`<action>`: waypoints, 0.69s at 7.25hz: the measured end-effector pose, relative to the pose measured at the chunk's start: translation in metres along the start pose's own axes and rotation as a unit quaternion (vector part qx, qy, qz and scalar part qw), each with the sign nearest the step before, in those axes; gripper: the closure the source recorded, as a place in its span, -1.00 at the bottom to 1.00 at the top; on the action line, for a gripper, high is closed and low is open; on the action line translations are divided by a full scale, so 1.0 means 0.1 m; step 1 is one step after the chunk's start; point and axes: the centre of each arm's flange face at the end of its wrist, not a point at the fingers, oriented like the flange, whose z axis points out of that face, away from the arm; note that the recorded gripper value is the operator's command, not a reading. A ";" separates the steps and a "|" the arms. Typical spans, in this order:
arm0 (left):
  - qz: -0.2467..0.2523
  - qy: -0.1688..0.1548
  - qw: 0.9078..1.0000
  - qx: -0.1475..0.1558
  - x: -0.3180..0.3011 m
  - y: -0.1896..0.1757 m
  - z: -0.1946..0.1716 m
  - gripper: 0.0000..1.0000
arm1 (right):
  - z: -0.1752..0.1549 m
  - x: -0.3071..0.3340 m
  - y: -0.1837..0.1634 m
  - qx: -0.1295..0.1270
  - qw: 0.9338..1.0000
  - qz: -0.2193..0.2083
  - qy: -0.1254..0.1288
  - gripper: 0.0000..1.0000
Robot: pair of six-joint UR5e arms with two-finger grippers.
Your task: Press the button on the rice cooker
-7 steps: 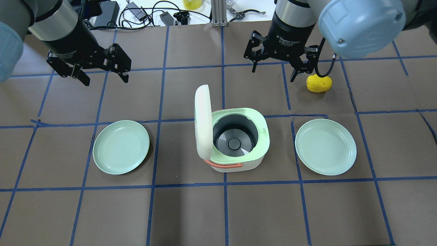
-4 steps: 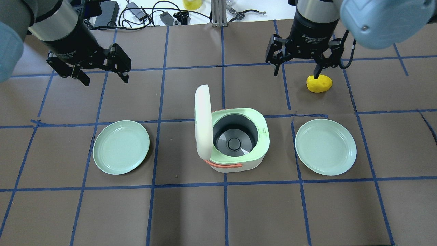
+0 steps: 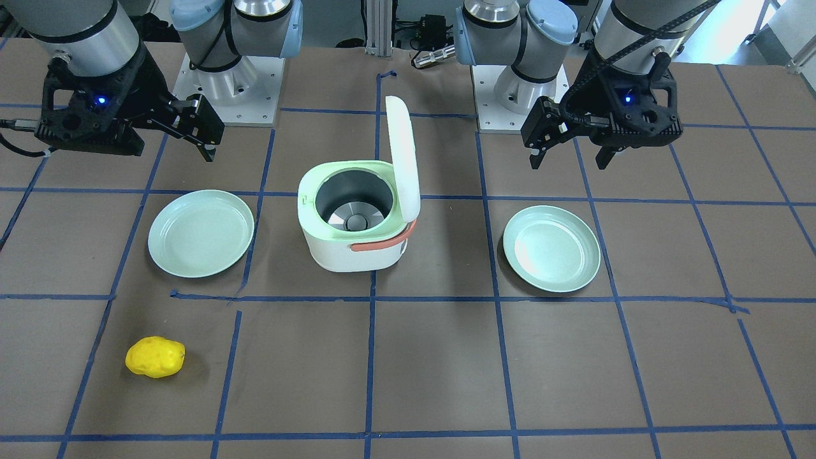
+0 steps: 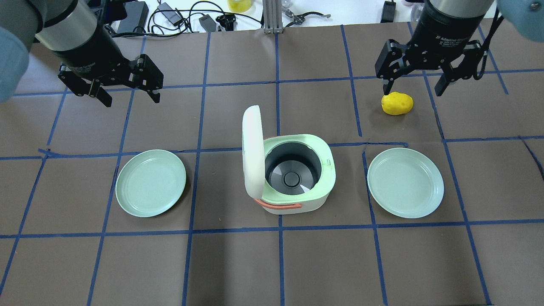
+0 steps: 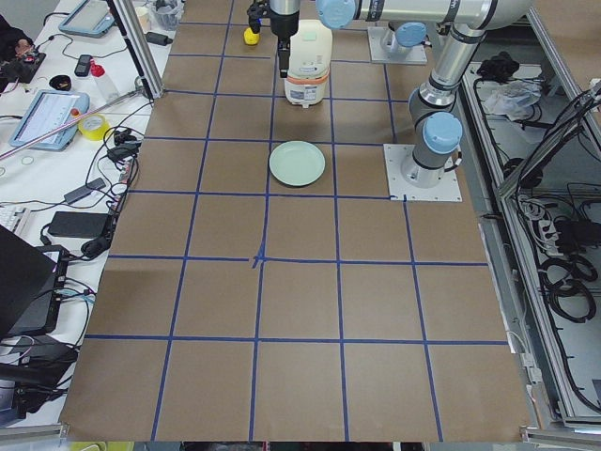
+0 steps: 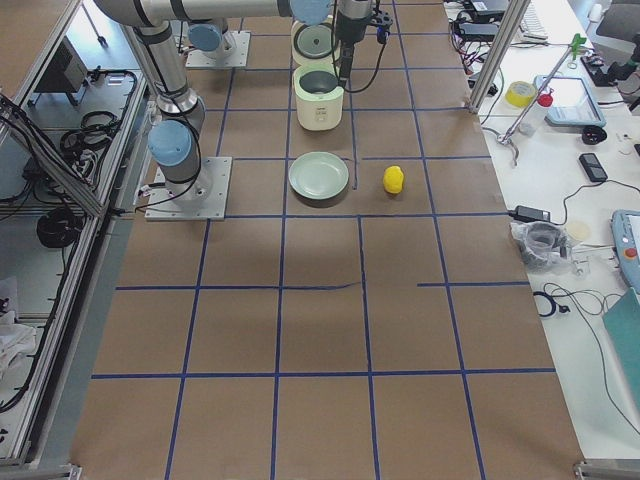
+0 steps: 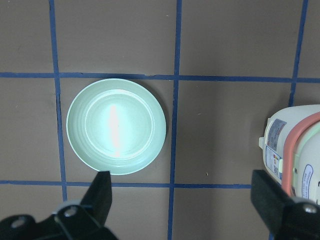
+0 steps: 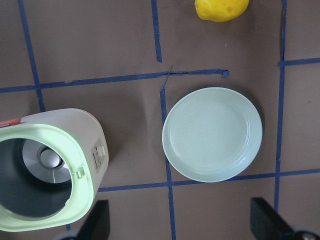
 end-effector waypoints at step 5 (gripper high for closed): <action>0.000 0.000 1.000 0.000 0.00 0.00 0.00 -1.00 | 0.00 0.01 0.01 -0.001 1.000 0.000 0.001 -1.00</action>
